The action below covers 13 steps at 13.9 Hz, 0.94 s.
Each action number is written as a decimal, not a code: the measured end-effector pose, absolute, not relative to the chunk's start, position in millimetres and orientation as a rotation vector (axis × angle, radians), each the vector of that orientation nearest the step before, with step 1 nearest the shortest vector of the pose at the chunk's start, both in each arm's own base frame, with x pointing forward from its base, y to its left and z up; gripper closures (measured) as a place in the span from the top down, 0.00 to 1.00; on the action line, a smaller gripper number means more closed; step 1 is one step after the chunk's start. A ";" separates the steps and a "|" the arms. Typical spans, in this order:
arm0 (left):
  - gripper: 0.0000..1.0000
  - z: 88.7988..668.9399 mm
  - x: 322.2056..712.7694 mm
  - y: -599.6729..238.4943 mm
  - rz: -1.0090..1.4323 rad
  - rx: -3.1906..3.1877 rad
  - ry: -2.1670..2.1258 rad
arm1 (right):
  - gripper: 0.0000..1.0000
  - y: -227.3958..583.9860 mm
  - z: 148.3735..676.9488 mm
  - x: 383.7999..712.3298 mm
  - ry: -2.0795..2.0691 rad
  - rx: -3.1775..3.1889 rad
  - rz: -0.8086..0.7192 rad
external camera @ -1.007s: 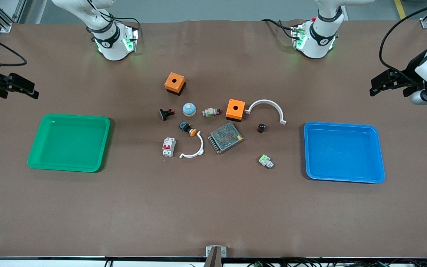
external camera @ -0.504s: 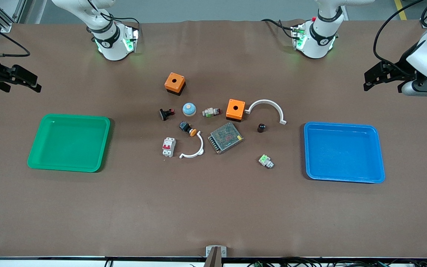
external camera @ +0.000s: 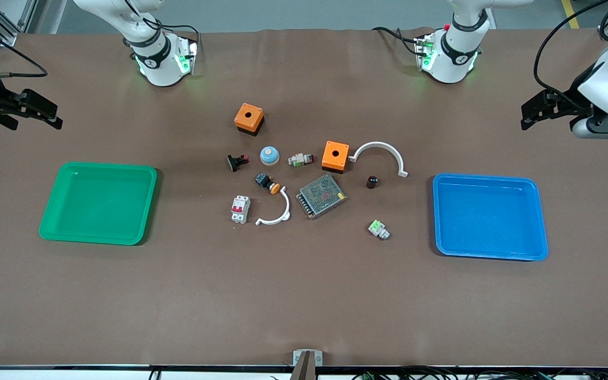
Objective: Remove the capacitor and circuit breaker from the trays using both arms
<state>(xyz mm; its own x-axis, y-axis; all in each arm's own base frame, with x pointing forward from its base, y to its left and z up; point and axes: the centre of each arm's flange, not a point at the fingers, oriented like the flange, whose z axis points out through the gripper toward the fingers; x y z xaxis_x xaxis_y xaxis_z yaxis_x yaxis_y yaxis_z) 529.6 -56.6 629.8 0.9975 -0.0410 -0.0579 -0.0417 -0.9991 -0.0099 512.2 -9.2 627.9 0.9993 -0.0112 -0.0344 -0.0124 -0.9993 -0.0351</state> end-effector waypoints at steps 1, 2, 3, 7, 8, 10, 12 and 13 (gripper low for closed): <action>1.00 629.7 528.4 -53.2 0.091 -3.128 0.055 | 1.00 -9.3 629.1 511.7 0.014 -3.106 0.049; 1.00 630.6 527.4 -51.2 0.088 -3.121 0.052 | 1.00 -9.3 630.1 511.3 0.012 -3.106 0.047; 1.00 632.0 526.1 -50.1 0.084 -3.110 0.052 | 1.00 -9.4 630.9 511.0 0.011 -3.106 0.046; 1.00 638.2 517.8 -51.5 0.069 -3.105 0.059 | 1.00 -12.3 633.3 509.0 0.018 -3.105 0.062; 1.00 637.8 517.0 -51.7 0.071 -3.105 0.060 | 1.00 -13.2 635.6 508.7 0.021 -3.105 0.058; 1.00 635.2 517.0 -51.8 0.079 -3.104 0.060 | 1.00 -13.5 638.8 508.5 0.021 -3.105 0.051; 1.00 635.0 516.9 -51.9 0.079 -3.104 0.060 | 1.00 -13.4 639.2 508.3 0.021 -3.104 0.053; 1.00 635.1 516.9 -51.9 0.078 -3.104 0.061 | 1.00 -13.3 639.0 508.1 0.021 -3.104 0.056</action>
<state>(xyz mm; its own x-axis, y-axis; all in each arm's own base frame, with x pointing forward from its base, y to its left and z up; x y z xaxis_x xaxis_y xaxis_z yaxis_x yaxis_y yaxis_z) 516.9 -51.9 635.1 0.9980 -0.0384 -0.0511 -0.0402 -0.9986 -0.0346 508.1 -13.3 639.0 0.9993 -0.0126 -0.0362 -0.0139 -0.9992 -0.0364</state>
